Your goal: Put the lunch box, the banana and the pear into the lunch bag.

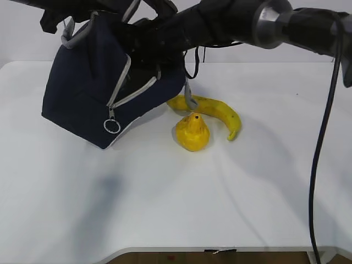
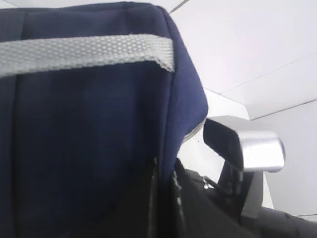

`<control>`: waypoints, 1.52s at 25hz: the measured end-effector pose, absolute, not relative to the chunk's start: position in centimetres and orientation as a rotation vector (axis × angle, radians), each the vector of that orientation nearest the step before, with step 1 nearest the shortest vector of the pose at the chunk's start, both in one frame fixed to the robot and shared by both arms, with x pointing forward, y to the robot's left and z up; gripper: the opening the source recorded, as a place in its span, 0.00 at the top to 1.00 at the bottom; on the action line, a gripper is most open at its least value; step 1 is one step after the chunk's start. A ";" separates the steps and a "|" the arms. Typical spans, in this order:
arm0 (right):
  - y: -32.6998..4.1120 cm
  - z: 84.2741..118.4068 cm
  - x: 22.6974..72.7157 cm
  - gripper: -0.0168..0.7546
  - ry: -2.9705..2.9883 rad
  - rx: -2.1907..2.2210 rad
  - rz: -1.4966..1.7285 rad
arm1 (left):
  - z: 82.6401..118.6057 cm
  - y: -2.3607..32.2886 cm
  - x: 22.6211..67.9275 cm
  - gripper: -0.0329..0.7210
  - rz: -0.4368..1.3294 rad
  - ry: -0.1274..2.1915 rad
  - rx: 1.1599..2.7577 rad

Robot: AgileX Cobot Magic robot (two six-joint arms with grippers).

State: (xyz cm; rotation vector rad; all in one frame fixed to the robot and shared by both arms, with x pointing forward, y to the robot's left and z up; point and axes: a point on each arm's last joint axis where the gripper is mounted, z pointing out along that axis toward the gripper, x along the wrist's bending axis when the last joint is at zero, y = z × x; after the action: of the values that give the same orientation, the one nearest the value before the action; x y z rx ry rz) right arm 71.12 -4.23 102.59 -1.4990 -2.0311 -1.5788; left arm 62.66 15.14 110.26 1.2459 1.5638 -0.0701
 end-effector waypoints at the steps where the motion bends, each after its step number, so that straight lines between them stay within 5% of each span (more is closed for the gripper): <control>1: -4.2 102.6 71.1 0.44 -2.036 -1.494 -1.580 | 110.3 15.1 62.7 0.96 -0.070 1.564 1.246; 8: -3.9 103.0 71.0 0.34 -2.025 -1.473 -1.602 | 110.2 15.2 62.6 0.96 -0.064 1.564 1.254; 19: -4.9 106.3 70.3 0.32 -2.323 -1.271 -1.483 | 110.0 17.0 63.2 0.96 -0.047 1.597 1.229; 28: -10.2 111.4 70.3 0.32 -2.641 -1.518 -1.181 | 109.2 20.6 63.8 0.96 0.050 1.641 1.328; 38: -15.7 111.0 72.2 0.32 -2.603 -1.788 -1.094 | 108.2 20.7 63.5 0.96 0.069 1.642 1.477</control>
State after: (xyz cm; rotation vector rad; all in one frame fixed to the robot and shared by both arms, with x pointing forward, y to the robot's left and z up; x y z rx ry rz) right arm 72.22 -15.70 110.98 -1.7883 -2.6035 -1.0939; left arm 63.48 20.69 108.24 1.4770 1.6422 0.0692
